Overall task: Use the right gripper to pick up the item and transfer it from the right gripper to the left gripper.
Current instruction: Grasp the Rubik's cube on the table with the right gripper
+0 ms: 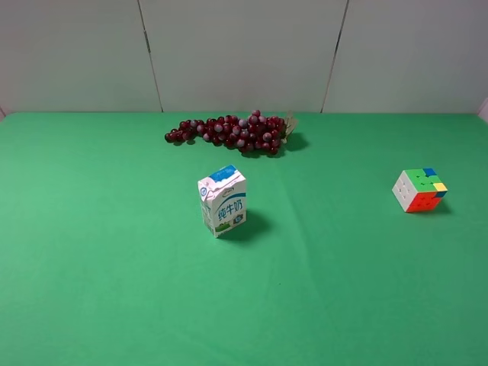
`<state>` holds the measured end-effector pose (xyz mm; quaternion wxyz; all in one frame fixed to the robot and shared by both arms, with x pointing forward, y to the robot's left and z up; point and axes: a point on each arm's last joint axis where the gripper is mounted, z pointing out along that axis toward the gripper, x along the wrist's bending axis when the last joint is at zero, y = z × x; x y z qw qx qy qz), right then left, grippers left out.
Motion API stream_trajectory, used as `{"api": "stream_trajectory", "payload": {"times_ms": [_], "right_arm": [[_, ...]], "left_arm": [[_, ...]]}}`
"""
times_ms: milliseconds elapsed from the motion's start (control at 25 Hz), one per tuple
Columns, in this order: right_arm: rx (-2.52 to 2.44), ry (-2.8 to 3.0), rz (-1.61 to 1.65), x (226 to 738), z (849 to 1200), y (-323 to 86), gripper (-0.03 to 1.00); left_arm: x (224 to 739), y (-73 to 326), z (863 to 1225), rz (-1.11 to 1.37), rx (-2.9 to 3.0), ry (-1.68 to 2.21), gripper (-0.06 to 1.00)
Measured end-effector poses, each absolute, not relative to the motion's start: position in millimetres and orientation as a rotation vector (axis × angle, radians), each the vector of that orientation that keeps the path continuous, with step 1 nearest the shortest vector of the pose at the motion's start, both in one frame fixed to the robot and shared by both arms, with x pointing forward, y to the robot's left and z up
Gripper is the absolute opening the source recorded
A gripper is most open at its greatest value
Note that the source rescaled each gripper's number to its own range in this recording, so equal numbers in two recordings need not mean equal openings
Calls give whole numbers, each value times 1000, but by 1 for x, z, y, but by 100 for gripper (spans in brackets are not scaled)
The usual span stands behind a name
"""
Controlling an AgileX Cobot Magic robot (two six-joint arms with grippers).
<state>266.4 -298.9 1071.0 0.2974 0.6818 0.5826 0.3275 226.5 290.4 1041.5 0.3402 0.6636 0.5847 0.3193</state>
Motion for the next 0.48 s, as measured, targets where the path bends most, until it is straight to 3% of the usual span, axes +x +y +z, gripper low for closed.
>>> {"api": "stream_trajectory", "payload": {"times_ms": [200,480], "right_arm": [[1874,1644,724,314,1092,-303,99],[1926,1750,540,393,1105,-311,100]], "left_arm": [[227,290,1041,831,1727,1522,78],[227,290,1041,831,1727,1522,78]]}}
